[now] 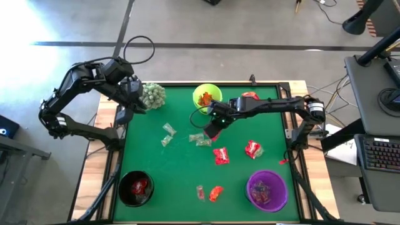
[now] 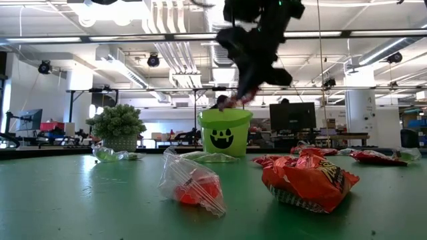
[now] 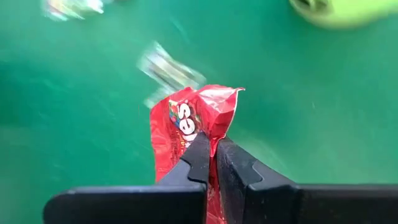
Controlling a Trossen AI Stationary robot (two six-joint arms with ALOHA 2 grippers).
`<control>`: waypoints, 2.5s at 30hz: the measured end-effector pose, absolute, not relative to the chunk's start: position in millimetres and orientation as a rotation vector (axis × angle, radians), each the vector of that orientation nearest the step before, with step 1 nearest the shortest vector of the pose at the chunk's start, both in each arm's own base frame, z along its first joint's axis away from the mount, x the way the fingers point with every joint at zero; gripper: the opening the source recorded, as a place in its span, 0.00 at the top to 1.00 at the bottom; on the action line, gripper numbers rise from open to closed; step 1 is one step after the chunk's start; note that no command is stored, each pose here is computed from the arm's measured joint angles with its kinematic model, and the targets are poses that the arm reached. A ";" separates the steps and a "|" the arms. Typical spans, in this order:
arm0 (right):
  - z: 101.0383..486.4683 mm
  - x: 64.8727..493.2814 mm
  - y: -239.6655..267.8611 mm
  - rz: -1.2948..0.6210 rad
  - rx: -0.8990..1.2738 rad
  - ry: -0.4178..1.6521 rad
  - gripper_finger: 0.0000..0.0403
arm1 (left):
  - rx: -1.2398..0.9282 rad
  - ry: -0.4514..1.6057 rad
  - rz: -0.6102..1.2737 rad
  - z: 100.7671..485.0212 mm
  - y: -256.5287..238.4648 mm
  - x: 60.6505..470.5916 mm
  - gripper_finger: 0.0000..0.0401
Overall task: Organize candy in baskets
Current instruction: Put the red candy into the black bucket
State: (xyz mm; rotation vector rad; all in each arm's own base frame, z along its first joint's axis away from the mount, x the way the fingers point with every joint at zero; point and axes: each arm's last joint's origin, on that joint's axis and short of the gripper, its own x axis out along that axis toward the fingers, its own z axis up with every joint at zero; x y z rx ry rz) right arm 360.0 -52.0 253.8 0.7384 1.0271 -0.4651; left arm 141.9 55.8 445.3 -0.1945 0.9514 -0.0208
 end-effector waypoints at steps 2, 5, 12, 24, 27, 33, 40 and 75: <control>266.5 363.8 -51.3 -0.442 0.719 0.989 0.98 | -0.219 0.952 -0.008 445.2 55.8 142.0 0.81; 285.3 369.3 -49.5 -0.393 0.671 0.939 0.98 | -0.311 0.958 0.037 444.6 56.5 143.4 0.81; 325.0 376.9 -45.8 -0.298 0.572 0.830 0.98 | -0.537 0.934 0.025 445.5 54.5 146.2 0.81; 369.0 380.0 -37.8 -0.214 0.488 0.706 0.98 | -0.872 0.688 -0.191 466.2 54.4 165.6 0.71; 380.5 380.1 -36.3 -0.199 0.481 0.665 0.98 | -0.853 0.704 -0.168 463.3 56.3 168.6 0.64; 404.9 379.4 -34.9 -0.165 0.438 0.575 0.98 | -0.711 0.735 0.020 452.9 68.8 184.4 0.52; 424.2 376.9 -34.8 -0.147 0.419 0.506 0.98 | -0.712 0.735 0.017 445.9 77.6 206.2 0.50; 431.9 380.3 -35.8 -0.132 0.420 0.424 0.98 | -0.640 0.688 -0.155 427.5 91.9 263.3 0.63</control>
